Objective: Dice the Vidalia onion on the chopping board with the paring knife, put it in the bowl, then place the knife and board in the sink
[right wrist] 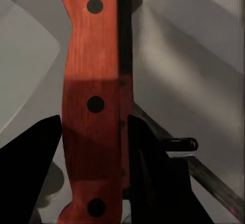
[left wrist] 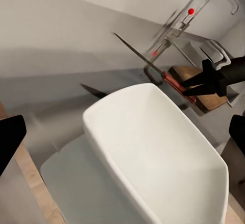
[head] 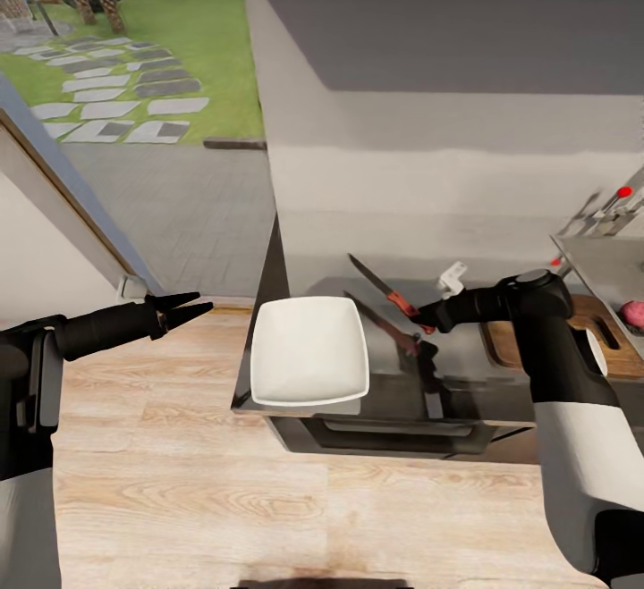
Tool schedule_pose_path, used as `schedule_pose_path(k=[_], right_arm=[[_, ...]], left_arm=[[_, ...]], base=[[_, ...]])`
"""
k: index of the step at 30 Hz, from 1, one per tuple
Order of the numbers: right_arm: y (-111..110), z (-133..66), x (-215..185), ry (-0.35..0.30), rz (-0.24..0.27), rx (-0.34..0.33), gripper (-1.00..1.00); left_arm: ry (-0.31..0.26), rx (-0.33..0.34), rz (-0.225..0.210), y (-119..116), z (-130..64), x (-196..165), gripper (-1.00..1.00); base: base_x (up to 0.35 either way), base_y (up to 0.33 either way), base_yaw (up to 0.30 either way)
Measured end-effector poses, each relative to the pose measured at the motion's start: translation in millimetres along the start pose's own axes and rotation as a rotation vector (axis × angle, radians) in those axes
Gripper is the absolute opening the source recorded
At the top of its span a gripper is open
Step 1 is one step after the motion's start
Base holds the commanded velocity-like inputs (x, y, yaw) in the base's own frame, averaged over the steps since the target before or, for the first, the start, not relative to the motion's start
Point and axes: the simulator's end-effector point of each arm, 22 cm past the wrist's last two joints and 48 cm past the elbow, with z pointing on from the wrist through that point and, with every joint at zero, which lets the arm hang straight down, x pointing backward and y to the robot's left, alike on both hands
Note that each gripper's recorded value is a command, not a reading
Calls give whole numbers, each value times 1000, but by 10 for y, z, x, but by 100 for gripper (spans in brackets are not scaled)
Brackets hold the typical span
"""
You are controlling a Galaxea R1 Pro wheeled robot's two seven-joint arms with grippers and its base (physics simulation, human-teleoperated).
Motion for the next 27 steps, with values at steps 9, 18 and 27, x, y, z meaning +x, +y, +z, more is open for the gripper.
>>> schedule_pose_path(k=[9,18,27], right_arm=[[-152,-165,-27,-39,47,29,-100],[-171,-245,-77,-53,49,40,-100],[-166,-308,-126,-63,44,45,-100]], left_arm=[[-8,3,9,-50,-18,-52,100],[-14,7,19,-105,-35,-101,100],[-20,10,29,-154,-54,-149,100]], base=[[0,0,0],[0,0,0],[0,0,0]])
